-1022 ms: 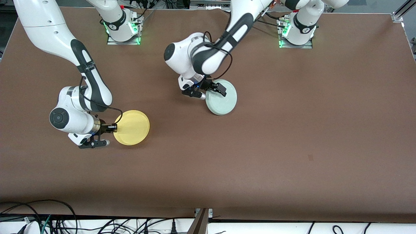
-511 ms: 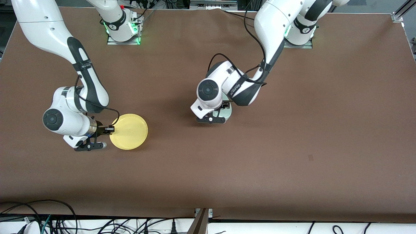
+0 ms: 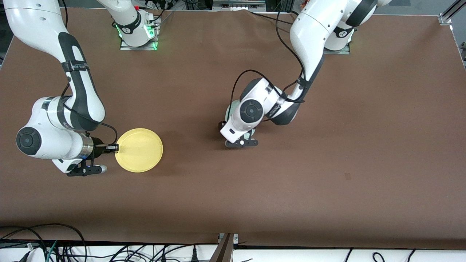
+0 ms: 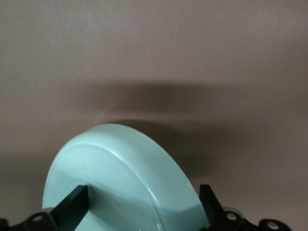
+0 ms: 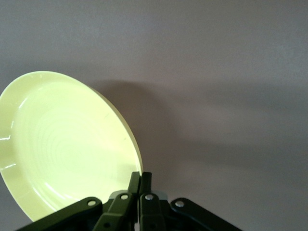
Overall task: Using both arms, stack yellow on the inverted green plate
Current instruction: 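Lower the inverted green plate onto the table and open the left gripper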
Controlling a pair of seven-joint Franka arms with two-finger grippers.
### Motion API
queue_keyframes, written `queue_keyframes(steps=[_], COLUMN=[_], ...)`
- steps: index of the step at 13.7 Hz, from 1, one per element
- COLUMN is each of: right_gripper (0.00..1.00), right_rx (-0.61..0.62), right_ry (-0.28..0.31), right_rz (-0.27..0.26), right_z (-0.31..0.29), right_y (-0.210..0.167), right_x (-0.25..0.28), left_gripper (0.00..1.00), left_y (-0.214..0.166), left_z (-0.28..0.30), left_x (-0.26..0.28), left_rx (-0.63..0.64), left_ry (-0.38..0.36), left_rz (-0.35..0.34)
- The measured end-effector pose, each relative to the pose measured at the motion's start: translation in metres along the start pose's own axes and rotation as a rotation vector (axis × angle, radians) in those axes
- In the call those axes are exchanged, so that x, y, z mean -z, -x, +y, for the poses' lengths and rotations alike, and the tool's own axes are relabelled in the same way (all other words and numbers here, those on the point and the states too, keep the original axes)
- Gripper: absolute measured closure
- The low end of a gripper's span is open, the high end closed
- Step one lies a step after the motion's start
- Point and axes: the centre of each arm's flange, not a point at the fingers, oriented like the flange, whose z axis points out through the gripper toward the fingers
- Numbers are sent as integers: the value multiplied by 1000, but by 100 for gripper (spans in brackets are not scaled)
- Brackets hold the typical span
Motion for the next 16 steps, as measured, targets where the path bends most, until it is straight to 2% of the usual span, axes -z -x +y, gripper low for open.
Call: queue_keyframes(steps=[3,7,9,13,16], right_gripper=[98,98,98,98,98], right_rx=[18,50,58,58,58], right_ry=[-23,-22,-23,-24,-27], right_rz=[10,17,18,19,22], right_z=[-5,6,14,16,15], right_y=[-4,-5,-5,-5,-5], right_x=[28,37,37,38,40], left_gripper=[0,0,0,0,0], left_y=[-23,-9,-6,1,10], left_z=[-21,-2,-7,-18,-13], left_x=[8,-8,-18,-34,16], left_rx=[-11,-27,-29,-150,-167], left_ry=[25,90,86,46,37], left_rz=[28,60,56,11,-8])
